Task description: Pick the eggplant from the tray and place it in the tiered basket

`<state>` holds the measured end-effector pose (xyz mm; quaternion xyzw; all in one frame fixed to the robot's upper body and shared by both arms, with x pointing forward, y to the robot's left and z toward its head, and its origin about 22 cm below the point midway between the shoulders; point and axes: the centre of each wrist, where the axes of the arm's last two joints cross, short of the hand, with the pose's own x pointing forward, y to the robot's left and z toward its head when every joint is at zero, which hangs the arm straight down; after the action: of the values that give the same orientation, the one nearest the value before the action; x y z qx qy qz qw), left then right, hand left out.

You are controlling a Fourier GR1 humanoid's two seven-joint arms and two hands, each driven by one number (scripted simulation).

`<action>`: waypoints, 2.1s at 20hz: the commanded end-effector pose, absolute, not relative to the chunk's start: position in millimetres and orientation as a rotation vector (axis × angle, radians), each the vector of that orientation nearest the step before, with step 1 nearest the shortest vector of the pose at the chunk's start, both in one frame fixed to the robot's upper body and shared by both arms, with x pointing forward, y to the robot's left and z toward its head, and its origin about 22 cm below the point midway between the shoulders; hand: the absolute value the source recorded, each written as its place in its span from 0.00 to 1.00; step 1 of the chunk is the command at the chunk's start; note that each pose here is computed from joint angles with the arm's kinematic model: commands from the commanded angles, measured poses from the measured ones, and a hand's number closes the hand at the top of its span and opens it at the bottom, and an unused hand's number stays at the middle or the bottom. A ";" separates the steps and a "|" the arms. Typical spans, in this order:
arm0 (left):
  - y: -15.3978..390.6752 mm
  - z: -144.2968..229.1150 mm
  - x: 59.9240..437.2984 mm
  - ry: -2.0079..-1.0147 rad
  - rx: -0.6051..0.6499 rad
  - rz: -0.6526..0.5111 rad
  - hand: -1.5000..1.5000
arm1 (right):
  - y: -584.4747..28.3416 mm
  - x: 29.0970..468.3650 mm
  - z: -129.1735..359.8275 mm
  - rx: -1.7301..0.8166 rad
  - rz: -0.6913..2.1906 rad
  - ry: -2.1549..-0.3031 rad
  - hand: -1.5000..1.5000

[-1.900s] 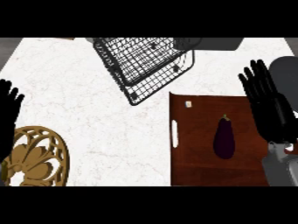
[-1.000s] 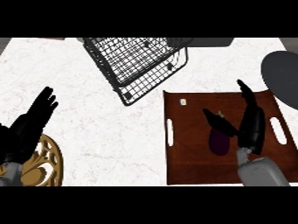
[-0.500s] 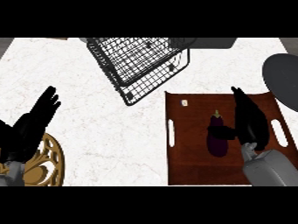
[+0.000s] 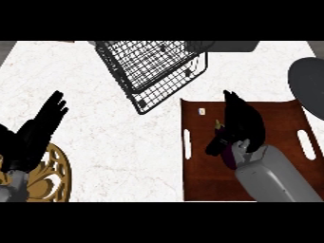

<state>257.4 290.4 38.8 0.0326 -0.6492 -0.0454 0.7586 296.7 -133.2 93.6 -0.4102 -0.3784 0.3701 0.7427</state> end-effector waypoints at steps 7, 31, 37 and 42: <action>291.3 30.4 248.8 -1.417 0.068 -0.114 0.50 | -120.6 304.3 59.3 -1.004 0.742 -0.523 0.00; 291.5 32.8 257.2 -1.411 0.081 -0.103 0.50 | -154.8 299.3 5.5 -0.944 0.809 -0.391 1.00; 270.4 38.1 252.5 -1.408 0.065 -0.098 0.50 | -168.3 290.0 -2.3 -1.019 0.951 -0.374 1.00; 293.7 24.8 247.7 -1.401 0.089 -0.085 0.50 | -158.2 279.0 0.6 -1.068 0.948 -0.440 1.00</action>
<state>254.7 288.6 33.0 0.0376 -0.6518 -0.0439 0.7562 287.7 -158.9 6.8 -0.4620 -0.2431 0.4243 0.7399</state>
